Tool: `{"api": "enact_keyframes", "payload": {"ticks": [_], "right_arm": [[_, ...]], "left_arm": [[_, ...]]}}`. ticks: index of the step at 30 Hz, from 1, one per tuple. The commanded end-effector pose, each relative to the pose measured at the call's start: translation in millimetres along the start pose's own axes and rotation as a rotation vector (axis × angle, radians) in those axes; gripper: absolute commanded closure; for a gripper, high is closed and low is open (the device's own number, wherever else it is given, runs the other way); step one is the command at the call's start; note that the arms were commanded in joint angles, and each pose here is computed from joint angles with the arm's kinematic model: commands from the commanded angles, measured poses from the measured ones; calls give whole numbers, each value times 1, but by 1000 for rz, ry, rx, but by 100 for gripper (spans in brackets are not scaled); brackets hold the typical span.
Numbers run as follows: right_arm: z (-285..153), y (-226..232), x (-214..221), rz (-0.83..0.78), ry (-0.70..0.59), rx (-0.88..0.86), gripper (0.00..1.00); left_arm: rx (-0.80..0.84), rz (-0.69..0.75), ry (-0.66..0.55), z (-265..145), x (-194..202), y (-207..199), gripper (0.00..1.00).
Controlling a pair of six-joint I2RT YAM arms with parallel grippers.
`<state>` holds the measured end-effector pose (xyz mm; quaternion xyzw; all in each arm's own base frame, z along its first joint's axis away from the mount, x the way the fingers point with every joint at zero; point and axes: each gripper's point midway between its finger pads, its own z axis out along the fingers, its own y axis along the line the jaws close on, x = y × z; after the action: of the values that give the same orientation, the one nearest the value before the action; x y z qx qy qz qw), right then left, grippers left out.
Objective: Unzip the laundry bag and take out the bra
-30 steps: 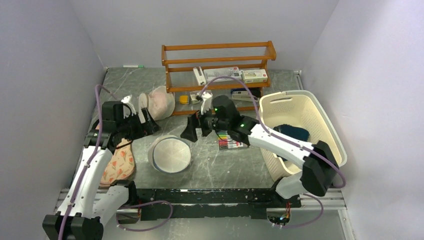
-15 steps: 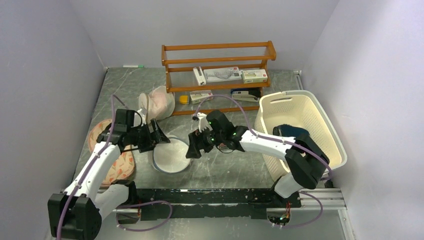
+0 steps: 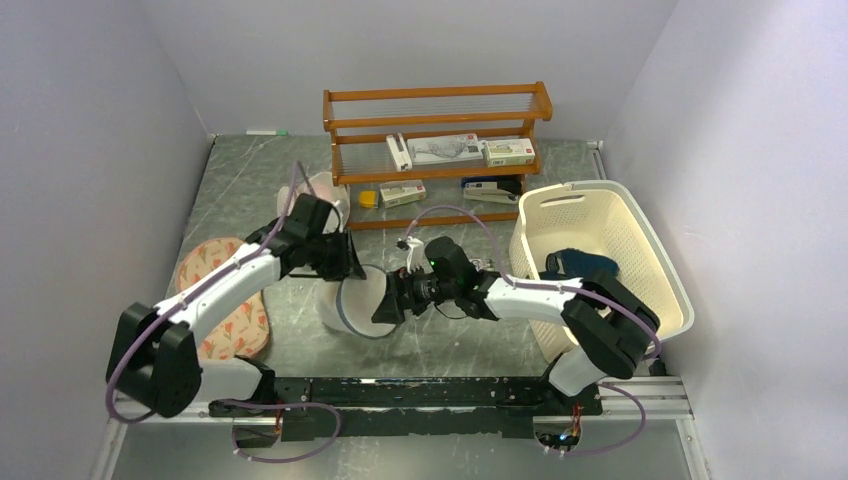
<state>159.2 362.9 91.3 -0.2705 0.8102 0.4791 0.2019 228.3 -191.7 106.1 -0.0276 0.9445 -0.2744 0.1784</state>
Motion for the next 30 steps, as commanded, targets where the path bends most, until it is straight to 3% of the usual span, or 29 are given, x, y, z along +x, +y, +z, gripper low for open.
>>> {"api": "enact_keyframes", "payload": {"ticks": [1, 6, 8, 10, 11, 12, 14, 21, 30], "right_arm": [[-5, 13, -24, 21, -144, -26, 22], [-29, 1, -28, -10, -197, 105, 20], [-39, -4, -28, -33, -202, 160, 18], [-49, -11, -31, -51, -212, 225, 16], [-54, -13, -33, -61, -219, 257, 15], [-59, -18, -36, -70, -234, 297, 15], [-70, -25, -41, -79, -256, 361, 14], [-116, -47, -70, -17, -459, 546, 9], [-191, -33, -116, -95, -724, 673, 4]], "left_arm": [[-42, 103, -86, 9, -38, -21, 66], [43, 246, -81, 9, -54, -46, 73], [-55, 295, -83, 8, -62, -32, 72], [-212, 315, -112, -1, -74, -8, 59], [-273, 335, -133, -9, -78, 1, 49], [-310, 359, -159, -17, -82, 6, 32], [-325, 385, -220, -35, -87, 6, 19], [-172, 483, -320, -72, -66, -32, 1], [-333, 731, -256, -64, 3, -45, 7]]}}
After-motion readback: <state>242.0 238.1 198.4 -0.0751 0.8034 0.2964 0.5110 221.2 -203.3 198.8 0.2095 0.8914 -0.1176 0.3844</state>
